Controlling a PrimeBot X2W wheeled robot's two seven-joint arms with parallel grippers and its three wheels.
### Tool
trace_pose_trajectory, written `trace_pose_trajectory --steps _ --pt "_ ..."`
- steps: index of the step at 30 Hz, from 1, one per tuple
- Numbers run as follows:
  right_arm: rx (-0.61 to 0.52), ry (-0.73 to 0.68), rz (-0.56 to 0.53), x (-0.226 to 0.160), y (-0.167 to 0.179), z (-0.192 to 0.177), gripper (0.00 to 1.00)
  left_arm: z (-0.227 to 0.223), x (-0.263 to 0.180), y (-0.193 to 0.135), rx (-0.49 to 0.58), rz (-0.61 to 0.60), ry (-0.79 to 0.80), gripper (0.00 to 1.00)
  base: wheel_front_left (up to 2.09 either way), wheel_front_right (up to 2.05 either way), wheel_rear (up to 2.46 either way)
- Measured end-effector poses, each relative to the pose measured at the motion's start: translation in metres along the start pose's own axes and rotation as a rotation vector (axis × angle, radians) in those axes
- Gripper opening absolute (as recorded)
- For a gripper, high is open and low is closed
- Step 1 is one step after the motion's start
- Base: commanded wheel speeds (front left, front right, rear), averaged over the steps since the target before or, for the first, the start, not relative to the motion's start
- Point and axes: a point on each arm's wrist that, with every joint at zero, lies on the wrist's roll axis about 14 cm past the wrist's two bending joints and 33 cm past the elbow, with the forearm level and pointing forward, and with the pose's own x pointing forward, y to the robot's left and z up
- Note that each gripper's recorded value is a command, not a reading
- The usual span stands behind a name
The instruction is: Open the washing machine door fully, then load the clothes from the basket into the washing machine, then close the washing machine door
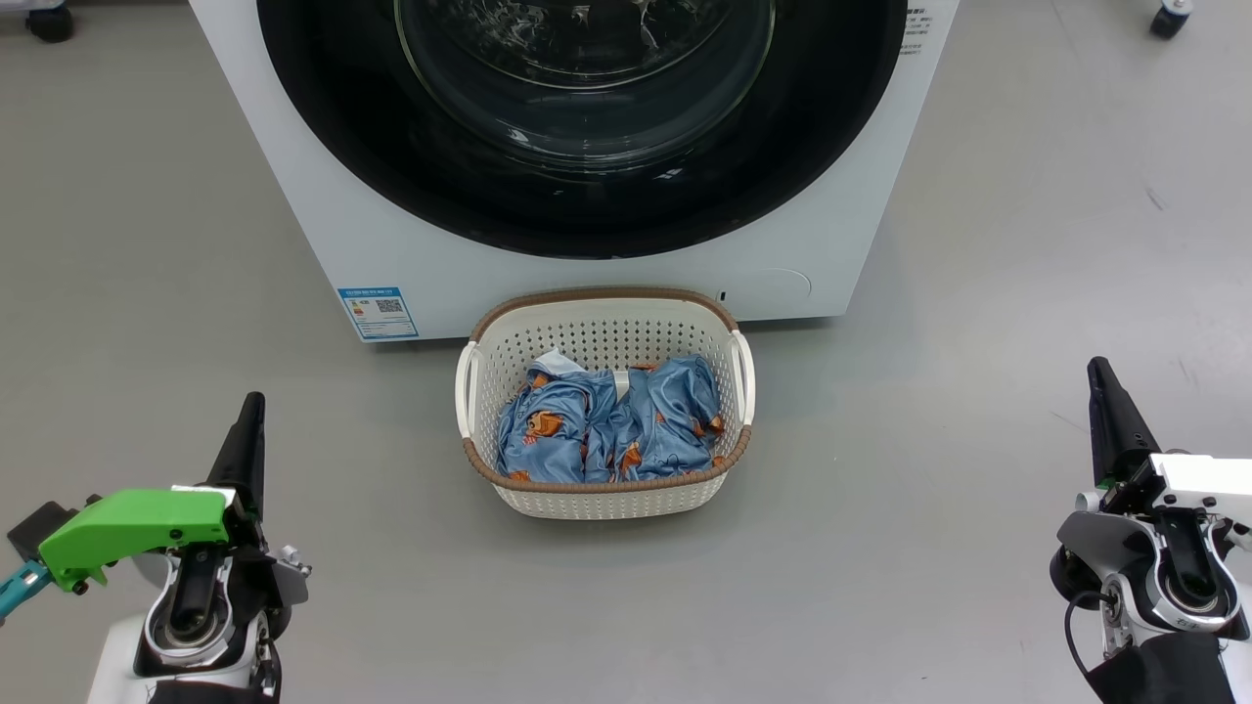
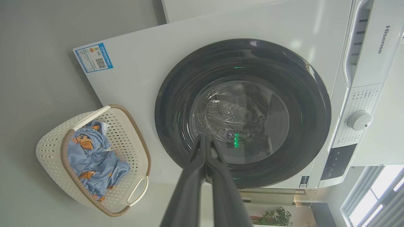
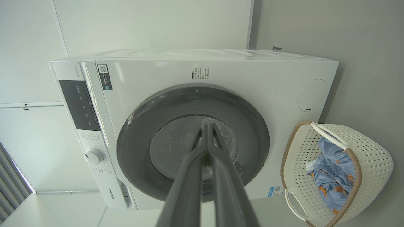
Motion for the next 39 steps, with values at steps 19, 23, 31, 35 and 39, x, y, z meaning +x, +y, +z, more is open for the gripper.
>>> trace_pose_trajectory --steps 19,23,31,35,39 --pt "0.021 -0.002 -0.079 -0.011 -0.027 -0.004 1.00 -0.005 -0.010 0.025 -0.015 0.072 0.006 1.00 0.00 0.00 0.00" --pt "0.032 -0.003 -0.111 -0.017 -0.038 -0.006 1.00 -0.009 -0.016 0.036 -0.029 0.105 0.007 1.00 0.00 0.00 0.00" --pt "-0.012 -0.001 -0.095 -0.014 -0.032 -0.001 1.00 -0.008 -0.014 0.032 -0.014 0.092 -0.001 1.00 0.00 0.00 0.00" --pt "-0.053 0.001 -0.088 -0.013 -0.029 0.000 1.00 -0.006 -0.013 0.029 0.006 0.085 -0.006 1.00 0.00 0.00 0.00" --pt "-0.104 0.004 -0.077 -0.010 -0.024 0.003 1.00 -0.005 -0.012 0.026 0.051 0.079 0.000 1.00 0.00 0.00 0.00"
